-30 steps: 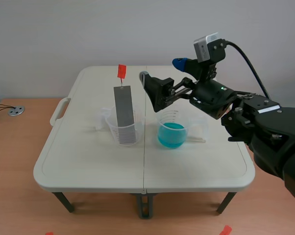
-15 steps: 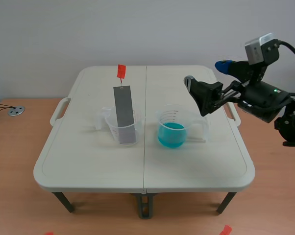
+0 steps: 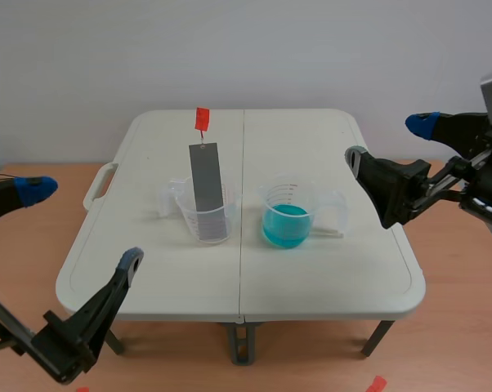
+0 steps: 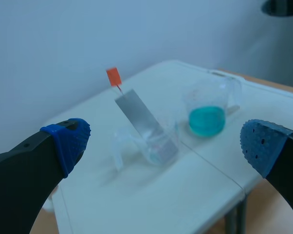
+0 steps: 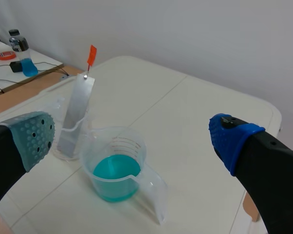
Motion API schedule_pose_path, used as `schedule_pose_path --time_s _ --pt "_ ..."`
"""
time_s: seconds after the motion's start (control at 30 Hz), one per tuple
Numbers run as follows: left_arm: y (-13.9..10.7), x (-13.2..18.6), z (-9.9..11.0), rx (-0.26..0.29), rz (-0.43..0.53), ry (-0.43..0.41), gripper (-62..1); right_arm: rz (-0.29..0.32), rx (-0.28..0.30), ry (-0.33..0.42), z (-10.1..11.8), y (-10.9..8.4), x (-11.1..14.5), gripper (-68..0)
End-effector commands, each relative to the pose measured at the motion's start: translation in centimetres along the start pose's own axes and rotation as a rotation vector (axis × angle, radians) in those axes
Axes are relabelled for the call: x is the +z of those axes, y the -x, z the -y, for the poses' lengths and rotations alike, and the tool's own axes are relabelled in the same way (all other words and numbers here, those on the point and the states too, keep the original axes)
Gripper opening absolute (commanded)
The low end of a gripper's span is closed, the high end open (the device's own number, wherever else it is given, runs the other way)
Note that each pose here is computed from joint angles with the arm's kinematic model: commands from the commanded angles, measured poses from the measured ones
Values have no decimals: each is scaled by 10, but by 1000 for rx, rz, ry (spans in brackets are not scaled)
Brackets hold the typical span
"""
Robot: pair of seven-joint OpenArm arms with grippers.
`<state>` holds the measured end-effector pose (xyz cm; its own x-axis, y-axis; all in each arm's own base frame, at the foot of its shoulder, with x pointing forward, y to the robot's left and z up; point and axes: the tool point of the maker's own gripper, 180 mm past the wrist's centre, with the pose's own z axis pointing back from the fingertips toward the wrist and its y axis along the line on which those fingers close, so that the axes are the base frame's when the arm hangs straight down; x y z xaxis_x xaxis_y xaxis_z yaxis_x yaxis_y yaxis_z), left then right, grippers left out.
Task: Hold the metal plate by the orange handle, dip it into the blue solution, take it out and point at it, then put the plate back in the beaker on the left.
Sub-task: 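Return to the home posture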
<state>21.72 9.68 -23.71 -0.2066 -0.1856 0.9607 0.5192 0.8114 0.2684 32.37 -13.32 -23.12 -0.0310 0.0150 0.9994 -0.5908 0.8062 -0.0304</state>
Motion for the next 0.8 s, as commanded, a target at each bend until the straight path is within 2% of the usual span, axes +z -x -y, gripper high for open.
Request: schedule_pose_path --time_s 0.0,0.2,0.37,0.5,0.67,0.77 --pt "-10 -7 -6 -2 50 -19 14 28 15 10 -1 -12 4 -12" --pt "-21 -20 -8 0 95 14 14 2 37 30 -20 -23 26 -12" --pt "-13 -26 -1 25 45 72 14 -34 38 45 -35 -25 39 -12" --pt "-12 -30 3 39 33 116 14 -58 42 67 -44 -22 51 -12" --pt "-11 -32 3 37 24 125 14 -105 62 102 -53 -13 63 -12" --pt "-10 -32 3 37 18 125 14 -127 53 114 -59 -7 69 -12"
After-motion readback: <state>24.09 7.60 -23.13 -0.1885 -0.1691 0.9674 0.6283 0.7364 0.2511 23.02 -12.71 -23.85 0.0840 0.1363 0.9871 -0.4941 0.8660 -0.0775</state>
